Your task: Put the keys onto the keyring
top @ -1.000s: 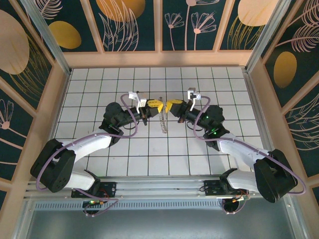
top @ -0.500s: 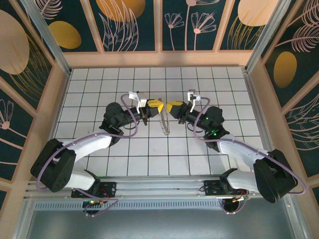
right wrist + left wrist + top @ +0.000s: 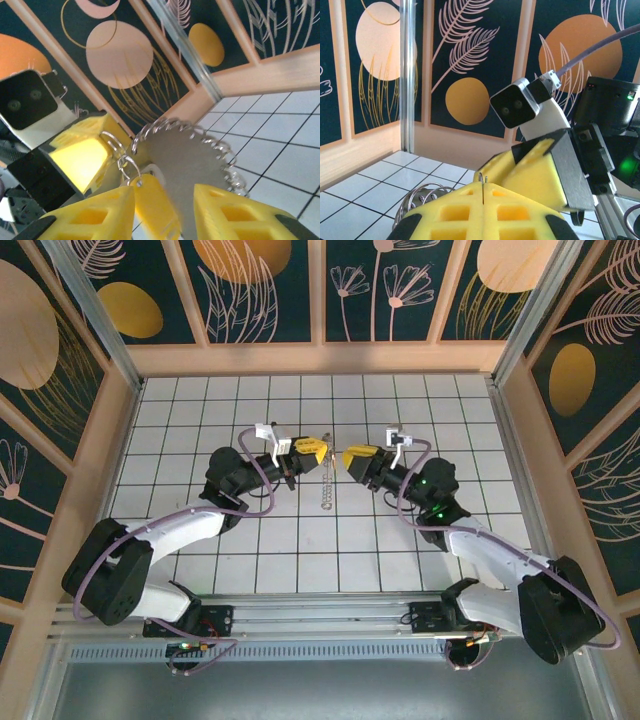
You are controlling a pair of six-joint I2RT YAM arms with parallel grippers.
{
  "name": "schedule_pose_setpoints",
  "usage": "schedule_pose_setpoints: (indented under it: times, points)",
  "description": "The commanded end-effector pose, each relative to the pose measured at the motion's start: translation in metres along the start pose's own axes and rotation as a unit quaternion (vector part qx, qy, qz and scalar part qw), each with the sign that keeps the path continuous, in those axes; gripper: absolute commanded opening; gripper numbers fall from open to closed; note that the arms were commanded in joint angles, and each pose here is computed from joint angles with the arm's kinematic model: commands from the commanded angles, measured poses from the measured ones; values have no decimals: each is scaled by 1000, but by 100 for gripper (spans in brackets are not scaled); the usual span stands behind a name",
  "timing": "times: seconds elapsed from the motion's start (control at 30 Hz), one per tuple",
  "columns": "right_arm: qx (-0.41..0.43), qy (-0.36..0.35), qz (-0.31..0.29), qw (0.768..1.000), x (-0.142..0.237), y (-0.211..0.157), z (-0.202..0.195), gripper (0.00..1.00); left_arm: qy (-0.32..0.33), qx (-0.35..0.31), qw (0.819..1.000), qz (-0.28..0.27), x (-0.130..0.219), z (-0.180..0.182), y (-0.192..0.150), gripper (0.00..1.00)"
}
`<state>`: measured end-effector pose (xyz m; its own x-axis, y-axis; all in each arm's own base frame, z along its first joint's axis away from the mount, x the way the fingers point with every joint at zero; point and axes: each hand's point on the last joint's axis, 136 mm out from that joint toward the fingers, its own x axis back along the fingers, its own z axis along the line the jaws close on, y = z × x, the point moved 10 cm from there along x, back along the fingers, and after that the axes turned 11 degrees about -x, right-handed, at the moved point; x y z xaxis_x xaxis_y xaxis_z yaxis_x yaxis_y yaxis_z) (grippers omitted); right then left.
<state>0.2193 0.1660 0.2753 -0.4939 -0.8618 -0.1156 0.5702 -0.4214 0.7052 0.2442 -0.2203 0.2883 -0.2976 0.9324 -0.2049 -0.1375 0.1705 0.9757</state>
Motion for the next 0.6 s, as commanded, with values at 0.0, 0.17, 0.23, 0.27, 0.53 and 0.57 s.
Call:
schedule_pose_setpoints:
  times: [0.0, 0.17, 0.23, 0.27, 0.53, 0.57]
  points:
    - [13, -1, -21, 1000, 5, 9, 4, 41, -7, -9, 999, -32, -3, -2, 9, 0]
    - [23, 7, -38, 999, 5, 20, 8, 51, -7, 4, 999, -34, -6, 0, 5, 0]
    - [26, 11, -45, 999, 5, 23, 10, 53, -6, 10, 999, -34, -7, 2, 2, 0]
    - [28, 15, -46, 998, 5, 24, 11, 53, -7, 14, 999, -34, -8, 2, 1, 0]
    - [28, 42, -44, 998, 2, 27, 8, 58, -20, 44, 998, -41, -16, 7, -5, 0]
    - [27, 47, -42, 998, 1, 27, 7, 59, -21, 48, 998, -43, -17, 7, -5, 0]
